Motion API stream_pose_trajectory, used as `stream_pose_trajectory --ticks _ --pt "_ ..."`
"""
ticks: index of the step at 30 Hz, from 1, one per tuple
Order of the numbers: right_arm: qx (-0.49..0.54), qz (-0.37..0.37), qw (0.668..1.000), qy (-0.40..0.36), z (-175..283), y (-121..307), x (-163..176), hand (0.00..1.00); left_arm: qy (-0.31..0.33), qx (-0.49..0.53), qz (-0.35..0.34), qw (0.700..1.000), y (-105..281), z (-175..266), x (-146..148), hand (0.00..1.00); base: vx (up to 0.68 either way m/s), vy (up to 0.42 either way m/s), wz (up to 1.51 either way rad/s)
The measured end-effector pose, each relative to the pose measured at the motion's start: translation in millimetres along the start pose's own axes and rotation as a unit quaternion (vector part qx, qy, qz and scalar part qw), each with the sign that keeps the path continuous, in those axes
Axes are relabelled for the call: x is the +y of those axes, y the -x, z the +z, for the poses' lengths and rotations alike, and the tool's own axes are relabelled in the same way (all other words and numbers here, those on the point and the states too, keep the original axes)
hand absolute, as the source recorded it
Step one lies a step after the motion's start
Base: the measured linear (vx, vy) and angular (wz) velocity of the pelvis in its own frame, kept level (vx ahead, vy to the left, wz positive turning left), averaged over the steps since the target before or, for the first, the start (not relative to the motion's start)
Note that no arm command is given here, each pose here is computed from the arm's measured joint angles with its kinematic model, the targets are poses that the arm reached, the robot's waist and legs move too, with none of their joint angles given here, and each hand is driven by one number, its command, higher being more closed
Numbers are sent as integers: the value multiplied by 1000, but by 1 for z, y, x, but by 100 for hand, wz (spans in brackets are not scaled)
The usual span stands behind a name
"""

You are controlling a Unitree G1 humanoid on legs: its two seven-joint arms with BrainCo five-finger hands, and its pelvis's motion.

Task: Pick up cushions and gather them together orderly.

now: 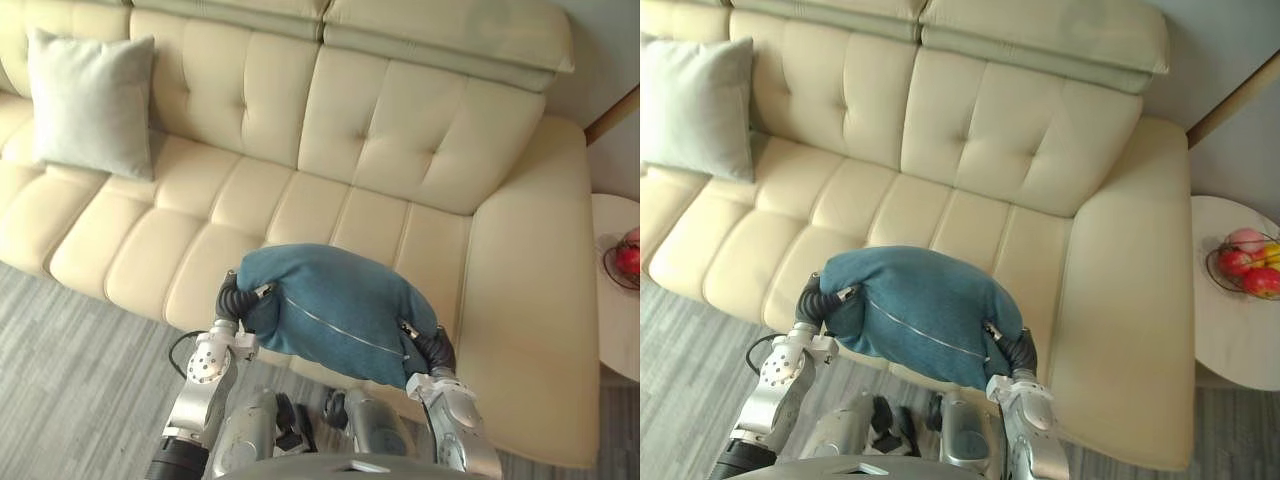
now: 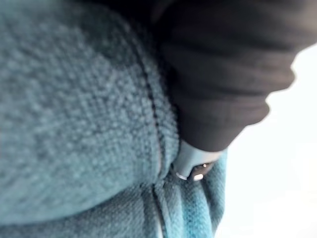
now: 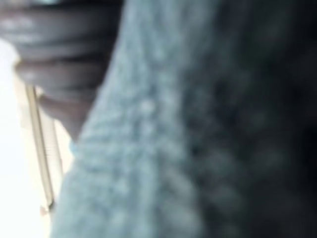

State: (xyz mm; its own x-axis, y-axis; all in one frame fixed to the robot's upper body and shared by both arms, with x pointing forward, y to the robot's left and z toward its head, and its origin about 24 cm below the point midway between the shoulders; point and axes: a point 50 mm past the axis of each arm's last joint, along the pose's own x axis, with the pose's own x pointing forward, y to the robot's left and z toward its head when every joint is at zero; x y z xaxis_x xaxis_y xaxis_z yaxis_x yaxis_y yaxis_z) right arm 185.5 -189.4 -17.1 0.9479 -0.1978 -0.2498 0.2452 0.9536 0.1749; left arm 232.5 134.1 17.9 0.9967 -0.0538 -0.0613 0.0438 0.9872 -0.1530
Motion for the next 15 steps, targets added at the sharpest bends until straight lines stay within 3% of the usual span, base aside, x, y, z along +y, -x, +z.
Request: stream_pose_trajectory --ticks 7,10,15 --pt "-57 15 998 -4 25 -6 6 100 40 -36 31 998 1 13 -1 100 226 303 -64" --pt "-37 7 999 -38 14 -7 16 100 26 -28 46 998 4 11 11 100 170 204 -50" --pt "12 3 999 -30 -9 -9 14 100 21 3 49 999 18 -4 17 100 74 125 -59"
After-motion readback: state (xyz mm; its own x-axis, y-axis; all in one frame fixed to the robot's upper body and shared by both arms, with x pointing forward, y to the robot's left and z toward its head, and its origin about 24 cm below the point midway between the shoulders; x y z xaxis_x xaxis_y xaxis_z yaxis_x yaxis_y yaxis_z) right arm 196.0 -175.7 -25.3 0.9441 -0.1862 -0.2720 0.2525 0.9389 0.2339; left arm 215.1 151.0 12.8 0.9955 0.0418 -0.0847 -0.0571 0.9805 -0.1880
